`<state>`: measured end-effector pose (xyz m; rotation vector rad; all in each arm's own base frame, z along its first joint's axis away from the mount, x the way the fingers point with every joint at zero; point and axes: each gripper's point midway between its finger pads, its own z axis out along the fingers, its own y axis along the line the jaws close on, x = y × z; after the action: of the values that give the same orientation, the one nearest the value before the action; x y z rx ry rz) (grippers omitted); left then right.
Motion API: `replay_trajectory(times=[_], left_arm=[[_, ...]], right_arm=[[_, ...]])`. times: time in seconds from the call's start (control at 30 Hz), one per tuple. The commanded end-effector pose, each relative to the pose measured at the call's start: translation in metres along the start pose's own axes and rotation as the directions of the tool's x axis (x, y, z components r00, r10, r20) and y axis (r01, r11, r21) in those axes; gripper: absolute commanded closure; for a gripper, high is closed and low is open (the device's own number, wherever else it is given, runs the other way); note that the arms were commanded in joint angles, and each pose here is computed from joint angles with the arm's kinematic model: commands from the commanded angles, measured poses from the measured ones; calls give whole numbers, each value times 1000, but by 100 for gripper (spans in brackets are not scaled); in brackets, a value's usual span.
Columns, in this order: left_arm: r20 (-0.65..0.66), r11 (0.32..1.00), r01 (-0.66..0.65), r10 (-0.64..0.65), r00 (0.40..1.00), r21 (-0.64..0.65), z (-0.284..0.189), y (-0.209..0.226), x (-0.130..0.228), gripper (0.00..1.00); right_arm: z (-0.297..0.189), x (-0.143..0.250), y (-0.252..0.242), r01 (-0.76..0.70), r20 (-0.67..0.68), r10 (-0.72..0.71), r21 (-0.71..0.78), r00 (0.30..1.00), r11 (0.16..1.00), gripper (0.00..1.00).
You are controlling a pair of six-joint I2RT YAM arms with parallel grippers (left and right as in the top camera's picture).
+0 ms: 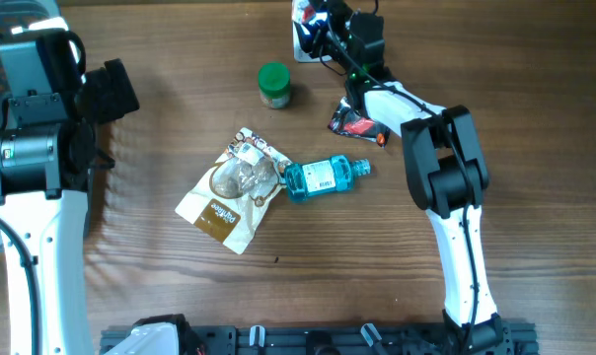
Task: Scan the item barcode
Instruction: 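Hold the Kleenex pack in front of the white scanner, then carry the Kleenex pack to the table's right edge and release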
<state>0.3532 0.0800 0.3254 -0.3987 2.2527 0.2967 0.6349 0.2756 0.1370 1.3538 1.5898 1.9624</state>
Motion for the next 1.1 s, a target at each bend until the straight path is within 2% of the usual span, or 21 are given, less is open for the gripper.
replay_trajectory(times=[0.0,0.1,0.4,0.47,0.53,0.63,0.77,0.83,0.93,1.03,1.07], left_arm=[[22,1000,5,-4,1000,-11,-6,5,-4,0],[22,1000,5,-4,1000,-11,-6,5,-5,0],[22,1000,5,-5,1000,-11,-6,5,-5,0],[22,1000,5,-5,1000,-11,-6,5,-4,0],[22,1000,5,-4,1000,-11,-6,5,-4,0],[22,1000,5,-5,1000,-11,-6,5,-4,0],[22,1000,5,-5,1000,-11,-6,5,-4,0],[21,1000,5,-5,1000,-11,-6,5,-4,0],[22,1000,5,-4,1000,-11,-6,5,-4,0],[21,1000,5,-5,1000,-11,-6,5,-4,0],[21,1000,5,-5,1000,-11,-6,5,-4,0]], right_arm=[[5,3,3,-8,9,8,-11,1000,1000,50],[5,4,2,-8,7,8,-9,1000,1000,53],[3,18,5,7,-84,-7,-5,996,1000,45],[2,28,9,28,-138,-30,-15,990,999,57],[-1,38,13,115,-195,-120,-37,973,993,65],[-6,54,14,243,-283,-247,-49,927,969,66],[-14,75,33,322,-339,-334,-94,879,942,67],[-18,84,49,406,-330,-425,-129,843,905,66],[-26,91,67,531,-283,-528,-71,801,844,65],[-51,84,96,722,-144,-708,98,691,685,65],[-74,76,112,779,-81,-786,224,613,585,65]])
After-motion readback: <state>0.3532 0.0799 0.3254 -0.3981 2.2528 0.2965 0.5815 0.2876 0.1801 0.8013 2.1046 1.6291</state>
